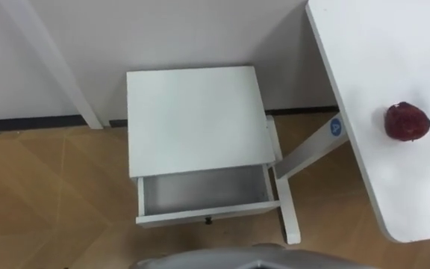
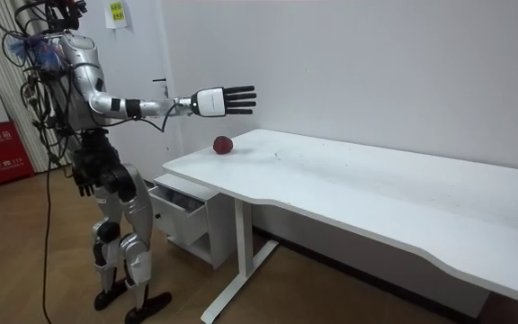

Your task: Put apple and close drawer

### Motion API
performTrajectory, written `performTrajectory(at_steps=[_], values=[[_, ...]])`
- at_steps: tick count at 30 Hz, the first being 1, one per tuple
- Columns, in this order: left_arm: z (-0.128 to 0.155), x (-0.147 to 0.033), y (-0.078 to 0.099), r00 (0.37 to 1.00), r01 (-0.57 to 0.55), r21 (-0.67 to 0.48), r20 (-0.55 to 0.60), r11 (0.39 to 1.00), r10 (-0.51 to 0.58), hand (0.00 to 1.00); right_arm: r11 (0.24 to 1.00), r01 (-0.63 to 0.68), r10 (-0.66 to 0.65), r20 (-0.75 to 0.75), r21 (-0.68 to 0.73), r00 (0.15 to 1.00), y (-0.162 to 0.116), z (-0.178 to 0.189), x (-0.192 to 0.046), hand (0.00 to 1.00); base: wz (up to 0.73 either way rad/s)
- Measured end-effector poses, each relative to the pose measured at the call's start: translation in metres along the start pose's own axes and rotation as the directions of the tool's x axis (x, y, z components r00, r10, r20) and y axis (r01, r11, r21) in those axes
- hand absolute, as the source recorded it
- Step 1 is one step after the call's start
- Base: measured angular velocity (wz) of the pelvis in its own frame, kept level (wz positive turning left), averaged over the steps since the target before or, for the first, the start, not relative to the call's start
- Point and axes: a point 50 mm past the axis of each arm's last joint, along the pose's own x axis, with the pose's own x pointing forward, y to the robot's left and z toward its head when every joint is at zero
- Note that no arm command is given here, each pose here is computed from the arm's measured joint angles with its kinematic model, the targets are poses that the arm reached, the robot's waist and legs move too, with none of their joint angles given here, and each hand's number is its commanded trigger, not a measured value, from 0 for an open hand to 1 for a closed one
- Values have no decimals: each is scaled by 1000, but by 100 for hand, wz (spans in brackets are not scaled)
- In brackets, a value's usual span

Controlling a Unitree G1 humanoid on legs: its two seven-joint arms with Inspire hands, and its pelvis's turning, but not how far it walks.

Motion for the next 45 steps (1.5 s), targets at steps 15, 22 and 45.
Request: performTrajectory(at_steps=[15, 22, 45], values=[[3, -1, -2, 999, 30, 14, 21, 999, -30, 0, 958, -202, 184, -101, -206, 978, 4, -29, -12, 0, 1], [4, -1, -2, 999, 33, 14, 24, 999, -33, 0, 904, -284, 253, -136, -320, 958, 10, -41, -16, 0, 0], [12, 1, -8, 998, 49, 12, 40, 999, -50, 0, 863, -354, 259, -285, -360, 923, -1, -73, -25, 0, 1]])
